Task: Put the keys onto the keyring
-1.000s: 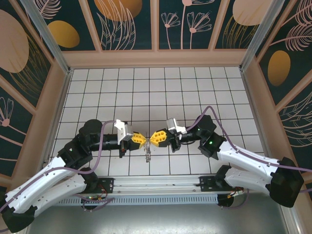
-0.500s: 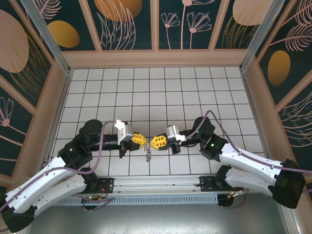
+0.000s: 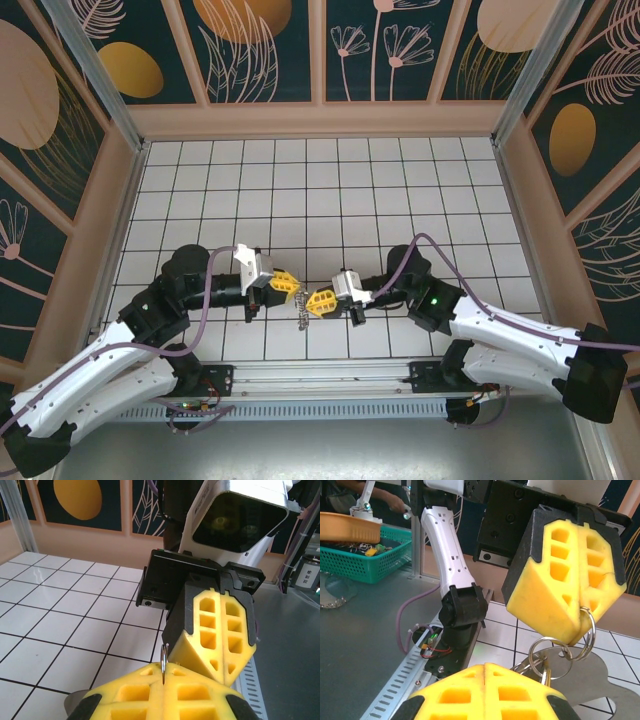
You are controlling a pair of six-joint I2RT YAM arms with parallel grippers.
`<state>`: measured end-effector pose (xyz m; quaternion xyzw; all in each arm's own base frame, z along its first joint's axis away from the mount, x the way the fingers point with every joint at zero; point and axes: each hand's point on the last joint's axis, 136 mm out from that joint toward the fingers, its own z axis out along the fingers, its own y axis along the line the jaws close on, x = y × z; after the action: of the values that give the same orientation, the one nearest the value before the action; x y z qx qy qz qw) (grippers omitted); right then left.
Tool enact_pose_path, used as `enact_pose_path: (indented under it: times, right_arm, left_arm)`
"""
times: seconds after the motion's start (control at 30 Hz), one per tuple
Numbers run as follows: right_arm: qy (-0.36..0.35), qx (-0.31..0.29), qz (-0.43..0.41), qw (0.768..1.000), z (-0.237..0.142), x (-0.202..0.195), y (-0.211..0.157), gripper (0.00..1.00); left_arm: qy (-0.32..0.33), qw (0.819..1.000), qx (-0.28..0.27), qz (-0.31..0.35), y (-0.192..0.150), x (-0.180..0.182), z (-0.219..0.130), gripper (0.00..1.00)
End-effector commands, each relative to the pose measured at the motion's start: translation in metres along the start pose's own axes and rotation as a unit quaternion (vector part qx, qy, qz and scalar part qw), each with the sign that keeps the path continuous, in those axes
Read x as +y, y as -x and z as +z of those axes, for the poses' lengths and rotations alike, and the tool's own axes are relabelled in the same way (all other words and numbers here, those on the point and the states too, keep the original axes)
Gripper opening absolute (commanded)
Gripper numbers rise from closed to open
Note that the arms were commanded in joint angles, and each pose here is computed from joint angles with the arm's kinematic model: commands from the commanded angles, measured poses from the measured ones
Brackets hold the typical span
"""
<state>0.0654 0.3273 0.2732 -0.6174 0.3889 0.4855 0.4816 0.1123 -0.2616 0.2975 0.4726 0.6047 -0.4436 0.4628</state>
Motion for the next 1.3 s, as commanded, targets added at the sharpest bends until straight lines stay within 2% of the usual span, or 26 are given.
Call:
enact_pose_path:
  times: [0.0, 0.13, 0.3, 0.63, 0.93, 1.27]
  right_arm:
    - [-0.017, -0.005, -0.018, 1.000, -0.004, -0.001, 0.008, 0.01]
    - [-0.056, -0.025, -0.015, 0.998, -0.013, -0.009, 0.021, 0.18]
    - [-0.098, -0.055, 0.020, 0.993, -0.030, -0.026, 0.042, 0.30]
    - [-0.045, -0.048, 0.055, 0.996, -0.023, -0.031, 0.051, 0.25]
    - [-0.016, -0.075, 0.047, 0.996, -0.024, -0.023, 0.066, 0.24]
    - [-0.050, -0.078, 0.049, 0.994, -0.023, -0.038, 0.068, 0.24]
  left_arm:
    - [0.001, 0.999, -0.031, 0.021, 0.019, -0.002, -0.004, 0.00]
    - [0.002, 0.999, -0.032, 0.023, 0.019, -0.002, -0.005, 0.00]
    - [-0.012, 0.999, -0.042, 0.029, 0.024, -0.006, -0.004, 0.00]
    - [-0.059, 0.993, -0.089, 0.048, 0.043, -0.021, -0.004, 0.00]
    - [-0.064, 0.993, -0.086, 0.055, 0.042, -0.020, 0.001, 0.00]
    - [-0.066, 0.993, -0.079, 0.055, 0.039, -0.019, 0.003, 0.00]
